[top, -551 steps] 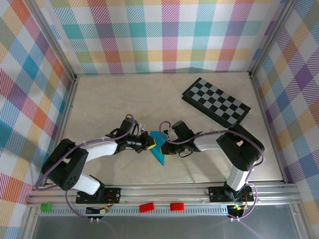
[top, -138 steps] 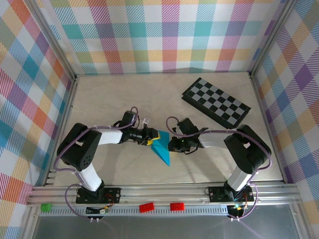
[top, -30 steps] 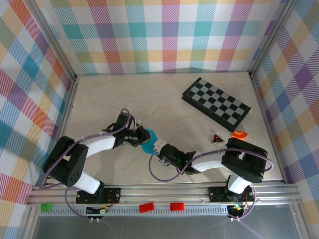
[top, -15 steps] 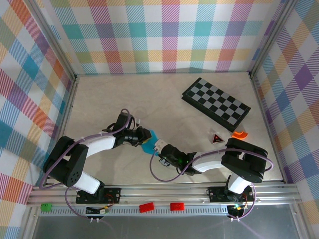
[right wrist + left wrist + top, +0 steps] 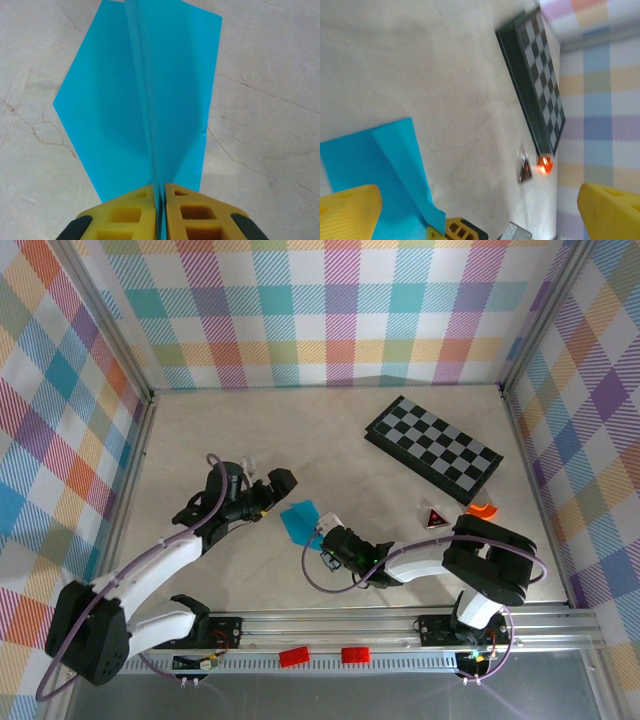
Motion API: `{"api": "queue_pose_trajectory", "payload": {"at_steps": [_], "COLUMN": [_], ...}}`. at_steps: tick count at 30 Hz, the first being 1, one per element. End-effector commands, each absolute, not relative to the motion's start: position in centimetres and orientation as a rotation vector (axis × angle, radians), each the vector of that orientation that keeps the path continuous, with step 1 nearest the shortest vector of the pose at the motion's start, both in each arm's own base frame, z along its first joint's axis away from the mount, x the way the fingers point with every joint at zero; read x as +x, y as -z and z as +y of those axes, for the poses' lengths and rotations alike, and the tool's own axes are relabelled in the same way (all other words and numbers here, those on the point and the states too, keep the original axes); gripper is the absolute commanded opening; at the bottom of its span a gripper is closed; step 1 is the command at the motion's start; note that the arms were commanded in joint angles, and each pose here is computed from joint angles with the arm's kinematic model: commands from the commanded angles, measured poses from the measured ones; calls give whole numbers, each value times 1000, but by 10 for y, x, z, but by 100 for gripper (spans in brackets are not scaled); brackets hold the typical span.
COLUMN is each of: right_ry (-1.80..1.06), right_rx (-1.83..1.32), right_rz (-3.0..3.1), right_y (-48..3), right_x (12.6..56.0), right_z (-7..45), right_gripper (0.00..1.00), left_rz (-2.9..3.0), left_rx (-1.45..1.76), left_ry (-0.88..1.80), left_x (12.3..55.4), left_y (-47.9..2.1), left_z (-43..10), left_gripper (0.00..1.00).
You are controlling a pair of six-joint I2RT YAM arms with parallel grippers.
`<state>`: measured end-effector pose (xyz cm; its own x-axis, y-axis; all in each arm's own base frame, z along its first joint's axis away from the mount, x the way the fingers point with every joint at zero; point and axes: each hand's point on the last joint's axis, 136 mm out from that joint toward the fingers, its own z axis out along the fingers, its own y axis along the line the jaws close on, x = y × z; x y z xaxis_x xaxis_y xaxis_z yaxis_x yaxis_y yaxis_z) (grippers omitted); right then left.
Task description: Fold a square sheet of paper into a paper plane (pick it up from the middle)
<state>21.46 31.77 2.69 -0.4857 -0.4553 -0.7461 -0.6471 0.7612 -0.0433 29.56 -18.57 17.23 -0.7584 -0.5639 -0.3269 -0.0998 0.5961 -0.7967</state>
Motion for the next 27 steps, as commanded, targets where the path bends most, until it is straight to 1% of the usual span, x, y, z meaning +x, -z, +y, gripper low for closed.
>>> {"api": "queue_pose_trajectory", "payload": {"at_steps": [1, 2, 5, 7, 10, 14, 18, 23, 27], "right_ry": [-300, -294, -282, -277, -278, -261, -255, -258, -264], "right_rx": [-750, -750, -737, -718, -692, -687, -687, -705, -725], "right_rz": [2218, 2222, 2236, 2238, 2243, 2240, 2238, 2216, 2211], "right_y": [-25, -26, -31, -34, -44, -47, -49, -51, -50], "right_x": [219, 219, 221, 222, 224, 226, 227, 229, 229], "right_z": [316, 317, 317, 316, 317, 316, 316, 319, 324], "right_gripper": [11, 11, 11, 11, 11, 11, 10, 10, 10], "left_rz": [2171, 2128, 2023, 2017, 2031, 2100, 2121, 2074, 2066], "left_rx": [-761, -818, -854, -901, -903, -942, -958, -971, -950], "left_ry": [876, 863, 846, 777, 710, 645, 636, 678, 650], "left_x": [300, 300, 303, 302, 309, 320, 324, 320, 317], "left_y": [-181, -191, -226, -238, -258, -258, -257, -265, -276], "left_z": [-142, -134, -121, -110, -107, -110, -114, -111, -111], "left_gripper": [100, 100, 100, 100, 100, 100, 100, 100, 100]}}
